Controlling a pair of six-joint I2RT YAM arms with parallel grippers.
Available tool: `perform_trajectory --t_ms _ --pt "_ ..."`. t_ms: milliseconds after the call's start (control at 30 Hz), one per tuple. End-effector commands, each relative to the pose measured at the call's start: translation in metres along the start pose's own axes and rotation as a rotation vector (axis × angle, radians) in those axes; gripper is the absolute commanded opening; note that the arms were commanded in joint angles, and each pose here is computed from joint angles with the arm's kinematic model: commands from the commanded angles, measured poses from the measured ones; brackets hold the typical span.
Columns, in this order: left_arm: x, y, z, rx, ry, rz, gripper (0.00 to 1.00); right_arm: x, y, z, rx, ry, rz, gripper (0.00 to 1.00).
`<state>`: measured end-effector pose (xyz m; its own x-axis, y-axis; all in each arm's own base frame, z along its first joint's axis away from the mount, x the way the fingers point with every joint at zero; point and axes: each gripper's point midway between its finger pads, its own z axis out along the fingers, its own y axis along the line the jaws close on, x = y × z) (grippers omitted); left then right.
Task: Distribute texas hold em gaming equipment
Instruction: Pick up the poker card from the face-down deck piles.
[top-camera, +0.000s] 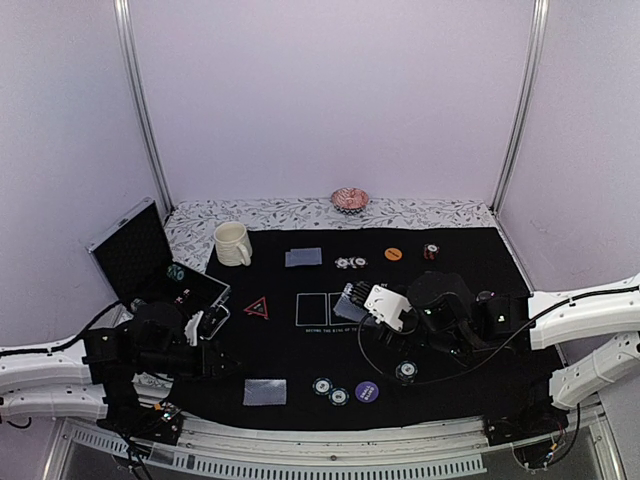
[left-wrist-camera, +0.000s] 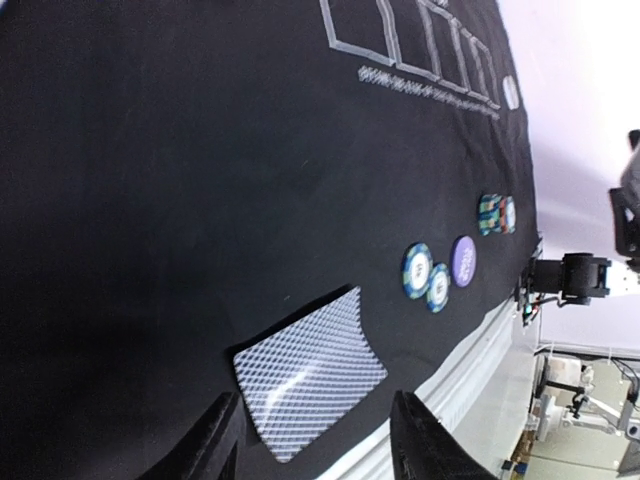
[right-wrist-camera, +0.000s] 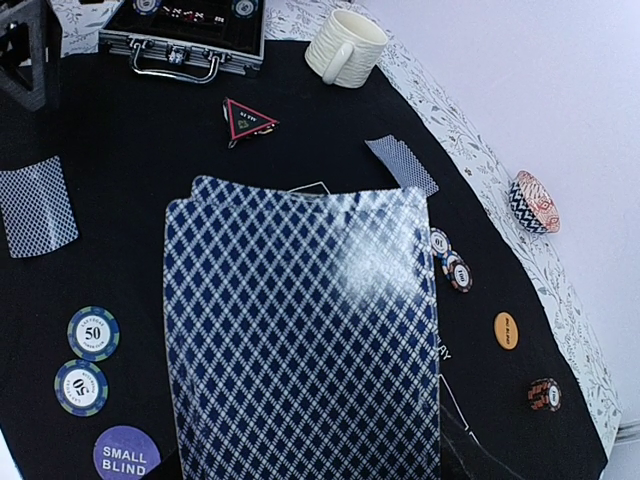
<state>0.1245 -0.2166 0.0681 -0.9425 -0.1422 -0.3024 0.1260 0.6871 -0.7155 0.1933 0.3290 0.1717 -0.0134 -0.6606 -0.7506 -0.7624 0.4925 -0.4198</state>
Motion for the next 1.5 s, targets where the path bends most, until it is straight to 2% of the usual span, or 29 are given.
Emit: perform_trajectory --t_ms 0,67,133,233,300,467,667,767,1000,1167,1300,1467 --pt "-0.028 -0.029 -0.016 -0.024 -0.089 0.137 0.51 -0.024 -0.004 0.001 -0.002 -0.039 0.01 0.55" --pt "-0.04 -0.058 -0.021 0.005 -0.107 0.238 0.59 -0.027 0.001 0.003 -0.011 -0.034 -0.004 0.55" --pt "-0.053 -0.096 -0.027 0.06 -0.117 0.342 0.7 -0.034 0.008 0.005 -0.021 -0.048 -0.019 0.55" --pt "-0.058 -0.145 -0.029 0.206 -0.111 0.463 0.94 -0.046 0.02 0.008 -0.051 -0.079 -0.046 0.55" --pt "-0.06 -0.17 -0.029 0.297 -0.113 0.51 0.98 -0.053 0.031 0.01 -0.07 -0.098 -0.064 0.55" --pt "-0.058 -0.182 -0.006 0.291 -0.032 0.558 0.98 -0.069 0.047 0.016 -0.085 -0.121 -0.113 0.55" --pt "-0.057 -0.166 0.023 0.194 0.034 0.565 0.97 -0.08 0.06 0.02 -0.107 -0.146 -0.136 0.55" --pt "-0.061 -0.159 0.027 0.144 0.022 0.571 0.91 -0.081 0.064 0.021 -0.114 -0.147 -0.143 0.55" --pt "-0.068 -0.152 0.015 0.115 -0.034 0.565 0.61 -0.073 0.063 0.02 -0.109 -0.135 -0.142 0.55" --pt "-0.063 -0.156 0.006 0.165 -0.036 0.567 0.6 -0.072 0.063 0.02 -0.11 -0.134 -0.136 0.55" --pt "-0.06 -0.166 0.003 0.216 -0.027 0.583 0.67 -0.075 0.063 0.019 -0.11 -0.142 -0.137 0.55" --pt "-0.08 -0.173 -0.004 0.215 -0.105 0.582 0.66 -0.075 0.065 0.02 -0.12 -0.145 -0.136 0.55"
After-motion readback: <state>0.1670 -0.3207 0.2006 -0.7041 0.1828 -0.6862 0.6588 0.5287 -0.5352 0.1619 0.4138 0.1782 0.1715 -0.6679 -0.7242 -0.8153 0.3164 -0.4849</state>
